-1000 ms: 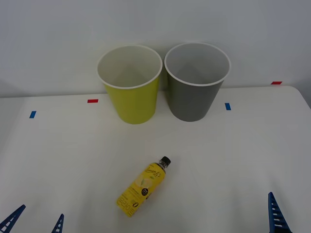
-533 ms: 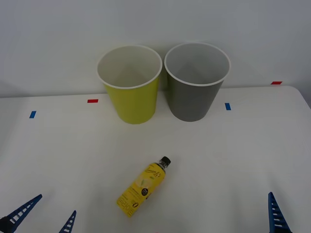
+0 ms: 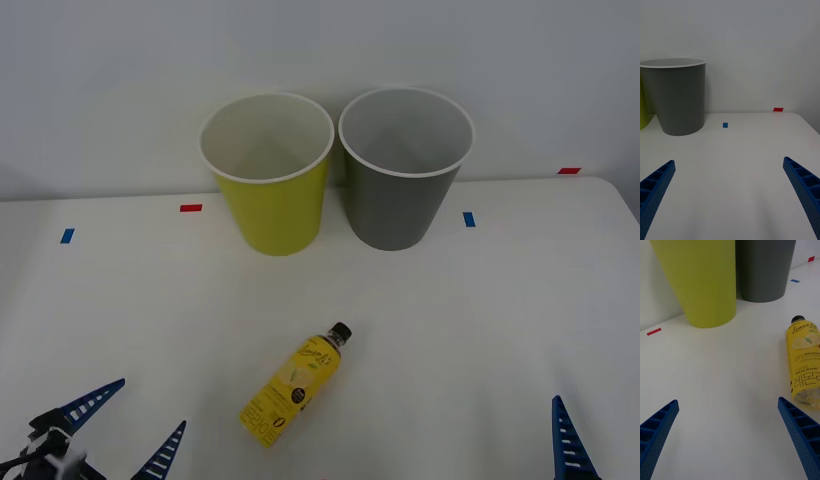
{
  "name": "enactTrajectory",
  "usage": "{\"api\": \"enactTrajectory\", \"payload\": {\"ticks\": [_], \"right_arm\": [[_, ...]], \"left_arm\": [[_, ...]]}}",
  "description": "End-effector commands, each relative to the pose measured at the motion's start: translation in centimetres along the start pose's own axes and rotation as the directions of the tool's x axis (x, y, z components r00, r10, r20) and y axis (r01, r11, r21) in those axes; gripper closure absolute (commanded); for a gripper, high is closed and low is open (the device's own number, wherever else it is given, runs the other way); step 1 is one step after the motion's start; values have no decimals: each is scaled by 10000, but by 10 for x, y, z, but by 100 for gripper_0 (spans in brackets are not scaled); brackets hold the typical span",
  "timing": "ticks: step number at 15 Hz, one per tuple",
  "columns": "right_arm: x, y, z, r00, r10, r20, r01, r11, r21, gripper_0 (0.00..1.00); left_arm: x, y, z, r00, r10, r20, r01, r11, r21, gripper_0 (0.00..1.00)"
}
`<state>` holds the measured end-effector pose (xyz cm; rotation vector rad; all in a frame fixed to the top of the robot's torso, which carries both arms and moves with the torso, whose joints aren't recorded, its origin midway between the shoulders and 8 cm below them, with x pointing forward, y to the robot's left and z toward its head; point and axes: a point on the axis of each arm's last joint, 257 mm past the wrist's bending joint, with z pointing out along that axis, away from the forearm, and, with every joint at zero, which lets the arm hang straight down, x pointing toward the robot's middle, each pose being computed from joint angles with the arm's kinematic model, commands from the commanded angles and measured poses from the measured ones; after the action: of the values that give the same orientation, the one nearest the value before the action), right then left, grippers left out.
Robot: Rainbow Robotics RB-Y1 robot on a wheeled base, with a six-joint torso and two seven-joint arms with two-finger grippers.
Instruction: Put cans in the gray bin and PET bottles in the light green bin.
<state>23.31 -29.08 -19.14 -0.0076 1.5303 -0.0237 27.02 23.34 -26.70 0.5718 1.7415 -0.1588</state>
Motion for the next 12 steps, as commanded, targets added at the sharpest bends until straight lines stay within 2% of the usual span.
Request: {"api": "enactTrajectory", "payload": {"ticks": [1,3,5,7,9,11,12], "right_arm": [[0,0,0,10000,0,0,0,10000,0,0],[0,0,0,10000,0,0,0,10000,0,0],[0,0,0,10000,0,0,0,10000,0,0],[0,0,0,10000,0,0,0,10000,0,0],[0,0,0,10000,0,0,0,10000,0,0],[0,0,0,10000,0,0,0,10000,0,0],[0,0,0,10000,0,0,0,10000,0,0]], "left_arm": [[-7,-4,8,9946,267,-999,-240,9993,273,10],[-12,0,14,9863,607,-1534,-562,9979,332,9],[-15,12,17,9664,1256,-2242,-1181,9919,468,9],[-16,19,19,9449,1740,-2772,-1614,9846,678,9],[-20,21,24,9350,1852,-3026,-1683,9824,813,9],[-25,15,26,9355,1518,-3192,-1243,9867,1051,9],[-27,13,27,9322,1478,-3303,-1133,9861,1216,9]]}}
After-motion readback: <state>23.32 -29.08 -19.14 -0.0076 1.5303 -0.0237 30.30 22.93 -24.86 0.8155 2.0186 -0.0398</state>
